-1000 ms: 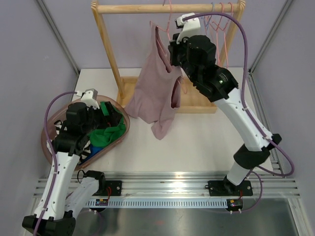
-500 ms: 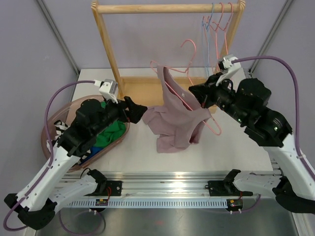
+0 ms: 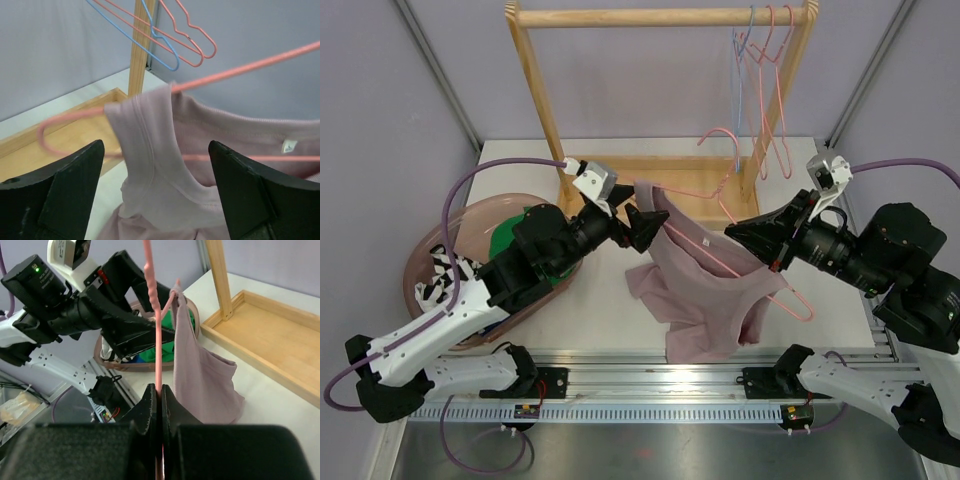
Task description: Remove the tank top from the hanger
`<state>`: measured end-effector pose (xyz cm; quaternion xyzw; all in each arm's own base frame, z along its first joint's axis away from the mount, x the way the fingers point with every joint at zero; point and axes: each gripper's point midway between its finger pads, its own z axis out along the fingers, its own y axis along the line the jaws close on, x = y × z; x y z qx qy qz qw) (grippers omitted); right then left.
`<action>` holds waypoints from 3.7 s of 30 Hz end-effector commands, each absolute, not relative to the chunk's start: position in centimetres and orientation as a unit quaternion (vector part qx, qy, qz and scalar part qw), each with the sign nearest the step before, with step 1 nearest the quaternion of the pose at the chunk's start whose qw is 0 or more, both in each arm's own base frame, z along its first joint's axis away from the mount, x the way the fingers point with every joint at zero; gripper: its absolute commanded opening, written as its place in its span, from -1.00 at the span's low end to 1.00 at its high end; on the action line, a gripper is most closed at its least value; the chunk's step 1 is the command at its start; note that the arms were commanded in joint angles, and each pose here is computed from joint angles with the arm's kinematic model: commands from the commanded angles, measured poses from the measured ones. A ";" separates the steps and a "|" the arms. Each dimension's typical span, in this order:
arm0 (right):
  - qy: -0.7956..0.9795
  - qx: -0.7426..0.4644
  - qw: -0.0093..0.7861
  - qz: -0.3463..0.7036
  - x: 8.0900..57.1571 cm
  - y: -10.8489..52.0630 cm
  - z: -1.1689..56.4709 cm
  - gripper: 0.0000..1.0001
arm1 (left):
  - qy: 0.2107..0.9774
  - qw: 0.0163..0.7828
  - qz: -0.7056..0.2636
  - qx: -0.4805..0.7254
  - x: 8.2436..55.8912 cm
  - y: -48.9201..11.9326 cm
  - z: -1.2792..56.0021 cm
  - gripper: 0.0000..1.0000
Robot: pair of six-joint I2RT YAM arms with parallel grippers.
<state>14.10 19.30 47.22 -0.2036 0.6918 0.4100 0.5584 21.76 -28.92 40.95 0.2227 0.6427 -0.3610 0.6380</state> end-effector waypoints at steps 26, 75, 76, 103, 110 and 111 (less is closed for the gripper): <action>0.694 -0.200 0.580 0.376 14.6 18.0 45.9 -1.00 | 0.681 0.693 -0.195 0.134 26.0 -24.7 41.1 -0.28; 0.290 -0.073 0.839 0.455 13.6 14.2 53.3 -1.00 | 0.603 0.484 -0.520 0.364 13.7 -33.2 31.2 -1.00; 0.274 -0.070 0.846 0.453 13.5 14.0 53.0 -1.00 | 0.612 0.480 -0.516 0.360 13.8 -33.1 30.6 -0.99; 0.707 0.006 0.694 0.140 30.9 17.1 47.7 -1.00 | 0.785 0.503 -0.282 0.226 18.3 -25.9 26.1 0.98; 0.712 0.008 0.689 0.132 35.7 16.9 49.9 -1.00 | 0.800 0.505 -0.263 0.189 18.0 -23.3 26.7 0.98; 0.716 0.007 0.685 0.134 36.4 16.8 49.9 -1.00 | 0.802 0.504 -0.261 0.187 18.0 -23.2 26.6 0.98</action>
